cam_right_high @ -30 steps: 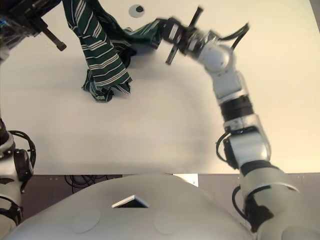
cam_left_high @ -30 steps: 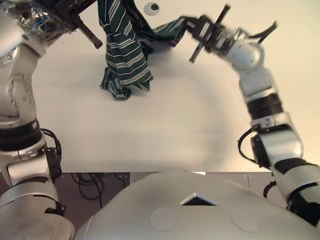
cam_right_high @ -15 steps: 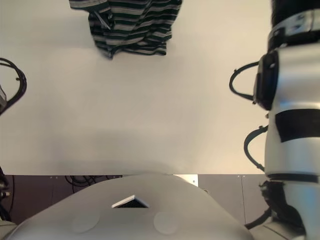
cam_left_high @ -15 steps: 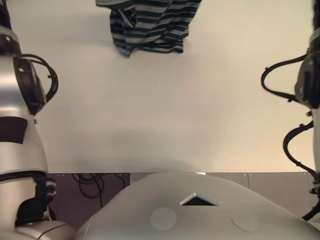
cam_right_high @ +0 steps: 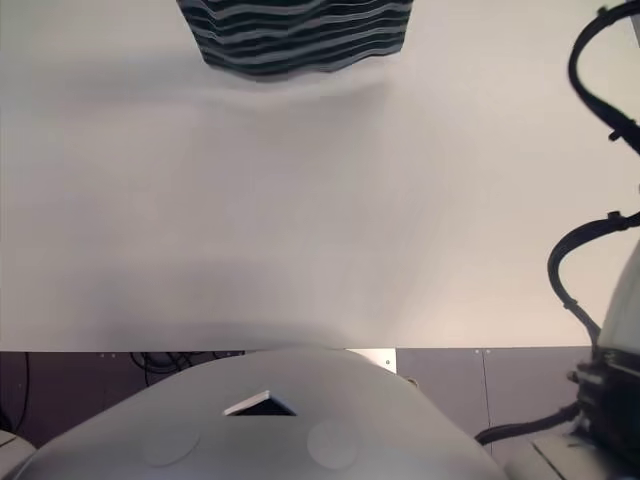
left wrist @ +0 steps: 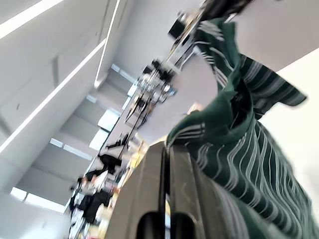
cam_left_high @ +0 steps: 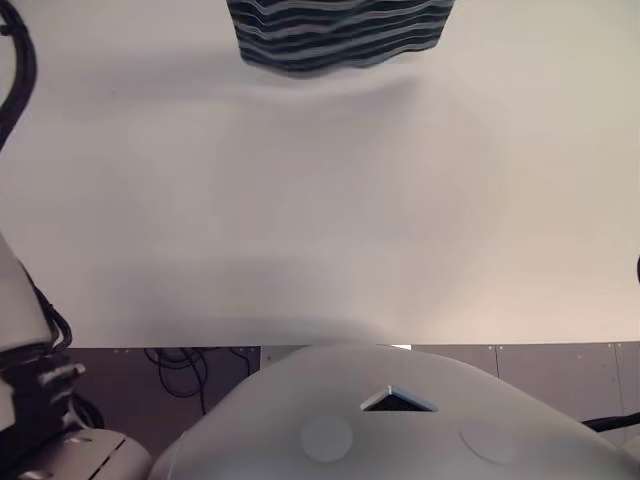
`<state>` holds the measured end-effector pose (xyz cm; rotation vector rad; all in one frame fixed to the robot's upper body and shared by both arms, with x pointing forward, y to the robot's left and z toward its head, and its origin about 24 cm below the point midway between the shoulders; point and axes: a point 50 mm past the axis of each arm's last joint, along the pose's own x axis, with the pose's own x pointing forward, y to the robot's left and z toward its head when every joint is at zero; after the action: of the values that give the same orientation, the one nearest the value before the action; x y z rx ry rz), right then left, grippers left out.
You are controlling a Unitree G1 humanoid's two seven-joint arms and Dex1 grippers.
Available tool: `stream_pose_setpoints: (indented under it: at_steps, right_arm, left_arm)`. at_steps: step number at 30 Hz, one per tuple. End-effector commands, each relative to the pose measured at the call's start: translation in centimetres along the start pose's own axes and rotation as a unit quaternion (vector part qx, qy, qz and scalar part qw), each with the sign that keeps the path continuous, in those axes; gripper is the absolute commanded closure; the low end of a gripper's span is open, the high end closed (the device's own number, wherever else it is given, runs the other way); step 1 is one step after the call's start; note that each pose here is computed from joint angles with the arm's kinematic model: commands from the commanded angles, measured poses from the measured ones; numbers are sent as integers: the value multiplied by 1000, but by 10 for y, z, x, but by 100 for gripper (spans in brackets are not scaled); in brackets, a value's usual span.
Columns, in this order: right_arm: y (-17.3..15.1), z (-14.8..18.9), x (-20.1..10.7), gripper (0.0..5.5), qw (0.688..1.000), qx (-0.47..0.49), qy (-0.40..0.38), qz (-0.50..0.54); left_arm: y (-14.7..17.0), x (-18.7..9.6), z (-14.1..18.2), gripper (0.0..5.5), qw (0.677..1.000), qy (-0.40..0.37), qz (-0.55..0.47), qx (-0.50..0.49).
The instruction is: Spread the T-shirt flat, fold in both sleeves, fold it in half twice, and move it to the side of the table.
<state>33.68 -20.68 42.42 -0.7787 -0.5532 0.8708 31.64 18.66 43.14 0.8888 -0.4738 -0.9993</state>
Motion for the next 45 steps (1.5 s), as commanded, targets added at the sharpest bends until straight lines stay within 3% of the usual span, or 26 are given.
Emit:
stream_pose_setpoints:
  at_steps: [1, 6, 8, 10, 15, 18, 22, 25, 33, 41, 45]
  right_arm:
    - [-12, 48, -34, 548, 997, 4, -73, 34]
    - [7, 78, -82, 548, 987, 61, -109, 99]
    - [22, 71, -89, 548, 982, 107, -99, 121]
    - [47, 43, -84, 548, 969, 185, -65, 151]
    - [104, -17, -74, 548, 927, 317, 6, 201]
    - [125, -44, -63, 548, 914, 338, 47, 221]
    - [150, -91, -23, 548, 906, 354, 106, 208]
    - [165, -125, -1, 548, 901, 353, 172, 182]
    - [204, -189, 25, 548, 885, 318, 309, 140]
    - [230, -208, 53, 548, 894, 257, 364, 45]
    - [243, -212, 56, 483, 885, 271, 377, 31]
  left_arm:
    - [-17, -24, 31, 550, 999, -28, -46, -2]
    - [-65, -49, 90, 550, 987, -91, -129, -27]
    - [-79, -53, 101, 550, 982, -104, -148, -50]
    - [-88, -53, 94, 550, 979, -93, -157, -88]
    - [-107, -38, 29, 550, 967, -18, -162, -197]
    - [-120, -24, -31, 550, 957, 60, -161, -233]
    - [-154, 2, -126, 550, 937, 169, -161, -258]
    - [-168, 23, -164, 550, 933, 205, -137, -264]
    - [-210, 59, -221, 550, 915, 283, -56, -282]
    - [-244, 62, -245, 550, 884, 366, 13, -292]
    - [-246, 60, -249, 494, 864, 377, 71, -326]
